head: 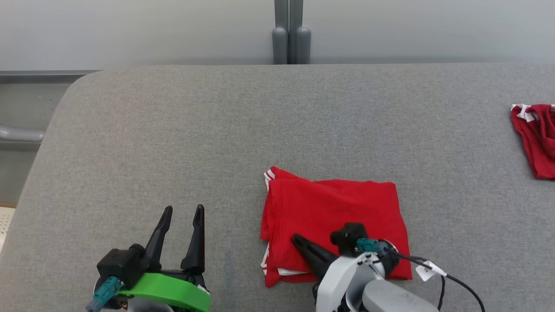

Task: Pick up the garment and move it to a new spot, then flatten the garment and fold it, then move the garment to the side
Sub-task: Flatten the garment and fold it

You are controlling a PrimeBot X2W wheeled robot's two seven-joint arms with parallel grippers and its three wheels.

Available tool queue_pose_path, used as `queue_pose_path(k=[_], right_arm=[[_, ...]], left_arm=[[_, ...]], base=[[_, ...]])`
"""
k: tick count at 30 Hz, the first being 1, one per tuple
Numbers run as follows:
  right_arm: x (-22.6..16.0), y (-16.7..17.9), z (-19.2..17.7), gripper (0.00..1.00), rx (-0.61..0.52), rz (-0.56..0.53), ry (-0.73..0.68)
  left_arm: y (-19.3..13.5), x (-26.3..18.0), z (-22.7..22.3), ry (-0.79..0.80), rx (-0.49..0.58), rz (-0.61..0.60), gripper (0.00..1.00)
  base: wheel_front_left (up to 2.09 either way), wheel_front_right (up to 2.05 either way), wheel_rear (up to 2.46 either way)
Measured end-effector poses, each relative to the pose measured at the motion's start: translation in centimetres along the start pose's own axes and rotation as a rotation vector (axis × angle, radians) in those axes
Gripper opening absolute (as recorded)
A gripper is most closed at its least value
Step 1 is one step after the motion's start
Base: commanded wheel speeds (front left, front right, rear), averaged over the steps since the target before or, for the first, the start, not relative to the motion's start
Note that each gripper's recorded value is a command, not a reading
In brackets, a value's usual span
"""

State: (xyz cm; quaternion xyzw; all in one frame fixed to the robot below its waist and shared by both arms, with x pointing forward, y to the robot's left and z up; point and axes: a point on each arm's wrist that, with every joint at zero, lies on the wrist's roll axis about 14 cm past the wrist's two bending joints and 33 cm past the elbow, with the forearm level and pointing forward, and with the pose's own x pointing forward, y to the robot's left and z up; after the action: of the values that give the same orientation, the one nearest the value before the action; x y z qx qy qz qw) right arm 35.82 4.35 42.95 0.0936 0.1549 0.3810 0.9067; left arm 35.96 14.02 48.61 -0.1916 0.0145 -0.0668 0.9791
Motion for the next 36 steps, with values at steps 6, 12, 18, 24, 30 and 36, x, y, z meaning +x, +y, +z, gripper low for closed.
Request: queue_pose_path(k=[6, 12, 18, 24, 30, 36], right_arm=[[0.2, 3.1, -2.1, 0.00, -0.056, 0.105, 0.079], [0.3, 3.7, -2.4, 0.00, -0.098, 0.143, 0.102], [0.9, 2.5, 2.2, 0.06, -0.087, 0.112, -0.039], [-0.6, -1.6, 8.3, 1.00, -0.109, -0.026, -0.249], [-4.6, -5.9, 12.7, 1.00, -0.152, -0.219, -0.428], [-9.4, -9.0, 14.5, 1.00, -0.168, -0.399, -0.536]], left_arm=[[0.4, -0.4, 0.1, -0.001, 0.002, 0.012, 1.00], [0.4, -0.2, 0.0, 0.002, 0.004, 0.014, 1.00], [0.1, 0.1, -0.2, 0.007, 0.002, 0.004, 1.00], [-0.3, 0.6, 0.1, 0.002, 0.016, -0.016, 1.00], [-1.3, 1.5, 0.5, -0.013, 0.034, -0.046, 1.00], [-2.0, 2.2, 0.9, -0.034, 0.032, -0.055, 1.00]], base=[[0.00, 0.00, 0.00], [0.00, 0.00, 0.00], [0.00, 0.00, 0.00], [0.00, 0.00, 0.00], [0.00, 0.00, 0.00], [0.00, 0.00, 0.00]])
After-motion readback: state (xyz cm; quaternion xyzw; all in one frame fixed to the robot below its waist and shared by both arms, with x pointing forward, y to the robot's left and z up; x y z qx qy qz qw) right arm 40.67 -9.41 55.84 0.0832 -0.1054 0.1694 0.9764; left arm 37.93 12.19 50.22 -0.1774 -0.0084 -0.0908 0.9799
